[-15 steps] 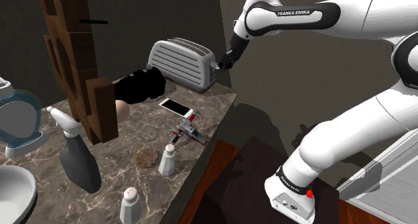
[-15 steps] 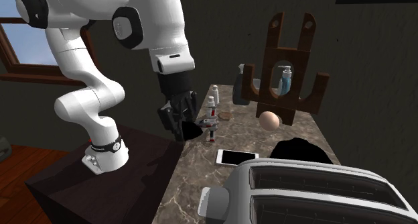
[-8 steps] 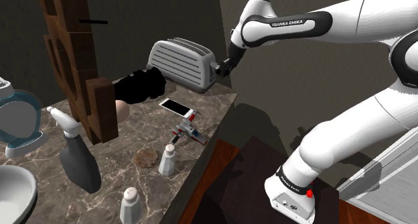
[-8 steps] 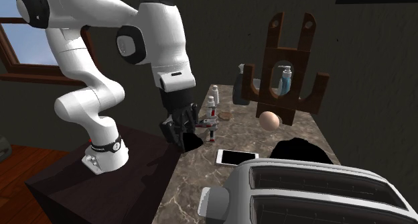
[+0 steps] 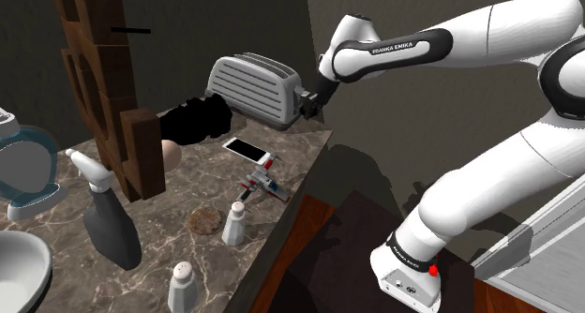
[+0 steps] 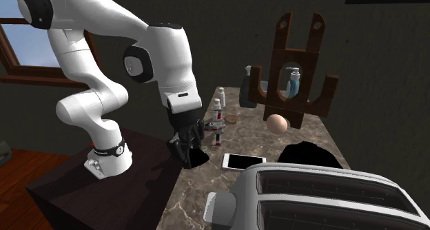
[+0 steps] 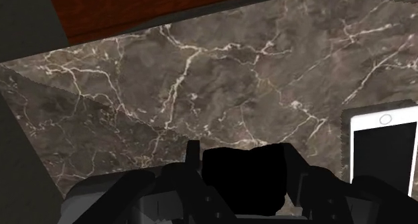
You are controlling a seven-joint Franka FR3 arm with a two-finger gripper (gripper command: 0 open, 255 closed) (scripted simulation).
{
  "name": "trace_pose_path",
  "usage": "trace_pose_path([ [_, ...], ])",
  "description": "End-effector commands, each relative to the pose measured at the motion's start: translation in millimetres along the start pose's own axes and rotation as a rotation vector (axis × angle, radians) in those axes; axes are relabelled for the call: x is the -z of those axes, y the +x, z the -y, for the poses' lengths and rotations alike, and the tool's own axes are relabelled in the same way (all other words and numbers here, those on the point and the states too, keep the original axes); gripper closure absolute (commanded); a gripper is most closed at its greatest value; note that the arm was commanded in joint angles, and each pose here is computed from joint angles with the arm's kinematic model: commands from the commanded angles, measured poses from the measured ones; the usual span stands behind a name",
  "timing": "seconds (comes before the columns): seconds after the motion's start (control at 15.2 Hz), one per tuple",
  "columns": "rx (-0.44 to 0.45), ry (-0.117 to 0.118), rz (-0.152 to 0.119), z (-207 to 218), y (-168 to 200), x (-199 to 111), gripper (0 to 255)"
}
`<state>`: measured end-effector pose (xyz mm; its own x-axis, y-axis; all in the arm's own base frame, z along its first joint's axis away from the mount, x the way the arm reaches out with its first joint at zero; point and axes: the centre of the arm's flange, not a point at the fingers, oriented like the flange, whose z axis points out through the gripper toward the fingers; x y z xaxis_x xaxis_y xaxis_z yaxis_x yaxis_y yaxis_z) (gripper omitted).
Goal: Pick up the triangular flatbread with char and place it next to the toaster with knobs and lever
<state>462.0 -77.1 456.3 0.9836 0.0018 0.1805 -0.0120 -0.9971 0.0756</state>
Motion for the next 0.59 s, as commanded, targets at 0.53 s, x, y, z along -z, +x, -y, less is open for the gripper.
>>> trace_pose_path([
  [0.53,0.000,0.000,-0.001,3,-9,-52,255],
])
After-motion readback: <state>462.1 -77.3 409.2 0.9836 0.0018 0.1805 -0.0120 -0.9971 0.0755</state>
